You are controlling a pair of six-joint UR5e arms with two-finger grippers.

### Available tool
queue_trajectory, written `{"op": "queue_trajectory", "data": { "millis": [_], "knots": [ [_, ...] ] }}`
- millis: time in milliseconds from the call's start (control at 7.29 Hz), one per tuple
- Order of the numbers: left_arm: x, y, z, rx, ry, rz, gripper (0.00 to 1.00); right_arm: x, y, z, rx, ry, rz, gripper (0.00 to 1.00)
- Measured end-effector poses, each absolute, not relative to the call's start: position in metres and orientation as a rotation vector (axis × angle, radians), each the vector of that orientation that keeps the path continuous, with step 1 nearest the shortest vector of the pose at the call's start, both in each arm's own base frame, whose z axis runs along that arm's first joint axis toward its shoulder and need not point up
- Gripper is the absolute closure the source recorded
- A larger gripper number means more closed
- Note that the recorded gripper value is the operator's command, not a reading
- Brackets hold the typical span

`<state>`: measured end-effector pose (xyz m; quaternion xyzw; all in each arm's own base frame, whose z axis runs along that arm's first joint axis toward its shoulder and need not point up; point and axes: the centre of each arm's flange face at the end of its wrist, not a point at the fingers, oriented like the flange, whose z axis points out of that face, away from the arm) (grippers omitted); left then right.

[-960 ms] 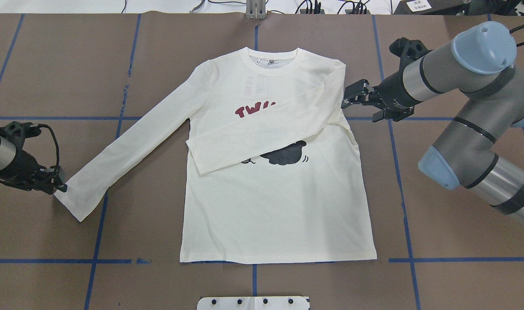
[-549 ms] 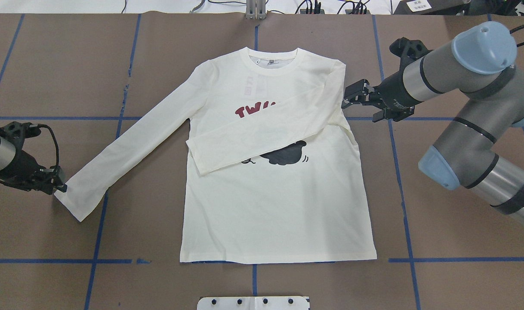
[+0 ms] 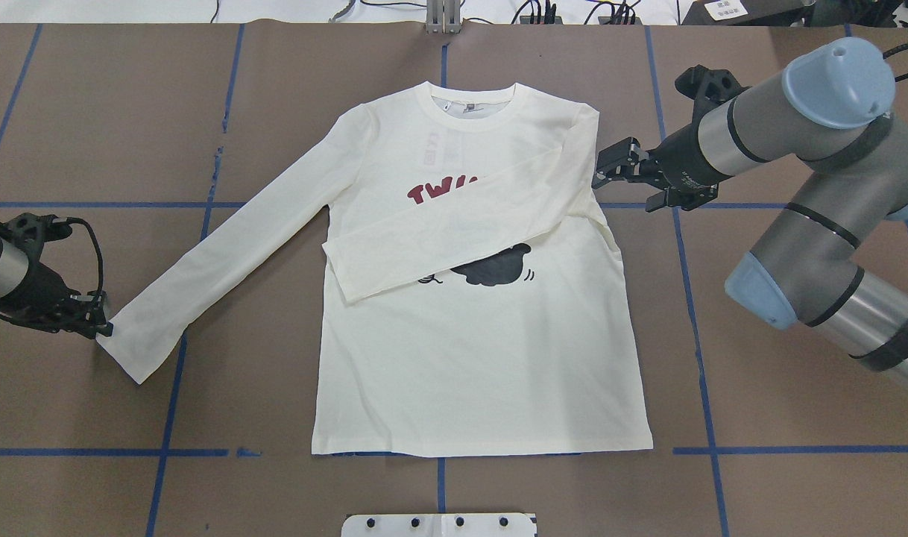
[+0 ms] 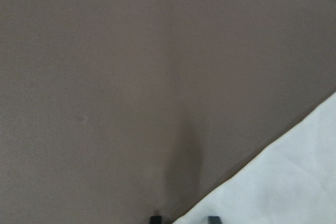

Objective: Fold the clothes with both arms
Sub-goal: 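Release the sleeve and raise the right gripper while the left gripper approaches, then grasp the sleeve nearest the left gripper and fold it across the shirt front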

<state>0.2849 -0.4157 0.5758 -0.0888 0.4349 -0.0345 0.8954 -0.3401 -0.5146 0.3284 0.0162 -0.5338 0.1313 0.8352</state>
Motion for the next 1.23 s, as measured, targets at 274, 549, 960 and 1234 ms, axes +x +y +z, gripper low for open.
{"op": "queue_trajectory", "data": {
  "millis": [274, 549, 960, 1234],
  "knots": [
    [0.285, -0.415, 0.576, -0.186, 0.900, -0.072, 1.00, -0.340, -0.514, 0.328, 0.034, -1.131, 0.277, 0.00],
    [0.285, -0.414, 0.573, -0.189, 0.908, -0.068, 1.00, -0.339, -0.515, 0.329, 0.034, -1.131, 0.278, 0.00],
    [0.282, -0.400, 0.508, -0.238, 1.061, 0.026, 1.00, -0.323, -0.519, 0.336, 0.034, -1.130, 0.297, 0.00],
    [0.286, -0.418, 0.410, -0.227, 1.198, 0.016, 1.00, -0.295, -0.524, 0.353, 0.036, -1.122, 0.305, 0.00]
  ]
}}
